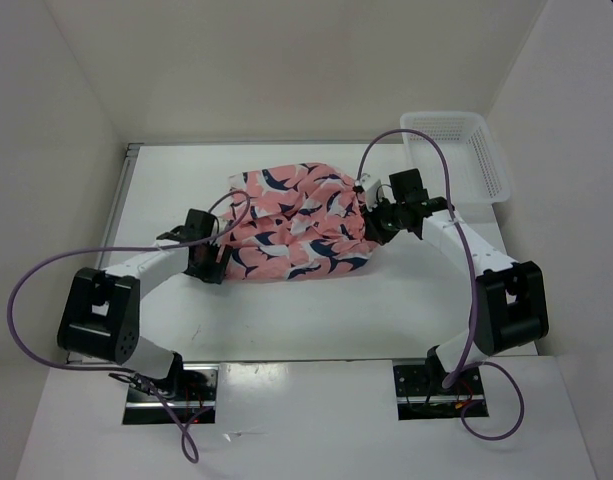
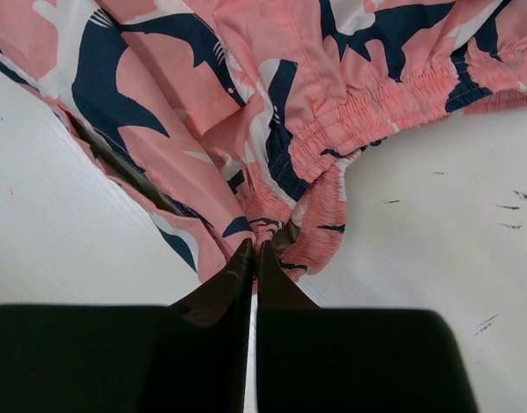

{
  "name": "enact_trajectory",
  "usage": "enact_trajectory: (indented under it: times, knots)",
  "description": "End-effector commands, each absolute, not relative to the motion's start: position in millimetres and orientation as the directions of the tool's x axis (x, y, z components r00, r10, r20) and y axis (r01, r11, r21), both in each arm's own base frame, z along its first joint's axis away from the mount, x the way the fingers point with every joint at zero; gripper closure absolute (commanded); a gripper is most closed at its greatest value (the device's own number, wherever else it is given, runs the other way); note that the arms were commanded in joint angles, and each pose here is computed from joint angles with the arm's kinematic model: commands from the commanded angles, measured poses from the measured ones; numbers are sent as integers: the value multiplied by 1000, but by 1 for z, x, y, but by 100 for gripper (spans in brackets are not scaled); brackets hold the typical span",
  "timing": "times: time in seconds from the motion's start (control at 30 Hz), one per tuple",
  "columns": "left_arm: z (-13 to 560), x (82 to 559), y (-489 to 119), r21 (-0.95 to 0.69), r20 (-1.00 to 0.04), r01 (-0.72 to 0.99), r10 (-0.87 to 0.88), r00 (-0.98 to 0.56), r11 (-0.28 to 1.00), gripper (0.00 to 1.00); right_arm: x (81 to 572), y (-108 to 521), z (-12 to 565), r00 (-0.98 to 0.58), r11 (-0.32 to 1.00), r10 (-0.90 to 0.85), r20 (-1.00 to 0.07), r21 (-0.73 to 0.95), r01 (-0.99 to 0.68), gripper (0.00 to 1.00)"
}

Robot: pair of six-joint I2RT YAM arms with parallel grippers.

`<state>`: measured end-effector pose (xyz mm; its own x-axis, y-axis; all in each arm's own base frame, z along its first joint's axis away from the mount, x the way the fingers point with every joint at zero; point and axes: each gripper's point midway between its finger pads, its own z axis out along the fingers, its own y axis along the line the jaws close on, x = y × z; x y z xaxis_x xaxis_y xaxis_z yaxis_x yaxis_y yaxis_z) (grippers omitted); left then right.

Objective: Fold and stack the shorts
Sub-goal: Flatten the shorts out

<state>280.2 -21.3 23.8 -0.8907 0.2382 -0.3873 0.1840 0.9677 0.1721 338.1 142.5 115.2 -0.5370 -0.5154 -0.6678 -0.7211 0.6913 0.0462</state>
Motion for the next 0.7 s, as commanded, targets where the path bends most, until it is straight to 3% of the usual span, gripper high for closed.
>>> enact_trajectory:
  times: [0.0, 0.1, 0.17, 0.27, 0.3, 0.33, 0.47, 0.5, 0.53, 0.6, 0.63, 0.67]
  knots:
    - [23, 311, -21, 216, -468, 154, 241, -850, 964, 10, 354, 143, 126, -484, 690, -510, -711, -2, -724, 100]
    - [12, 317, -32, 169, -445, 187, 244, -862, 968, 16, 356, 144, 131, -470, 690, -506, -723, -13, -724, 100]
    - [6, 312, -36, 144, -405, 206, 248, -880, 968, 48, 354, 143, 127, -477, 690, -508, -717, -8, -724, 100]
    - [-1, 304, -43, 96, -342, 235, 253, -905, 967, 83, 354, 144, 130, -477, 695, -500, -723, -6, -719, 100]
    - [1, 305, -45, 87, -342, 238, 253, -905, 967, 100, 353, 144, 134, -470, 695, -498, -728, -11, -719, 100]
    - [4, 303, -48, 71, -331, 245, 254, -909, 967, 100, 360, 145, 142, -471, 715, -472, -746, -10, -700, 100]
    - [72, 370, -39, 96, -485, 176, 201, -851, 980, 100, 418, 157, 193, -416, 780, -362, -834, -26, -626, 100]
    - [97, 395, -24, 109, -548, 121, 161, -821, 987, 100, 449, 158, 246, -329, 811, -321, -888, -78, -580, 100]
    - [169, 441, -17, 118, -691, 70, 133, -711, 990, 100, 466, 160, 271, -297, 833, -283, -912, -80, -547, 100]
    - [234, 478, 13, 121, -787, -18, 85, -611, 992, 100, 512, 164, 345, -164, 863, -235, -958, -129, -488, 100]
    - [316, 497, 21, 113, -881, -55, 75, -467, 992, 100, 520, 164, 367, -132, 872, -218, -967, -133, -471, 100]
    - [344, 503, 25, 104, -906, -61, 69, -418, 993, 100, 532, 167, 414, -34, 876, -193, -981, -157, -457, 100]
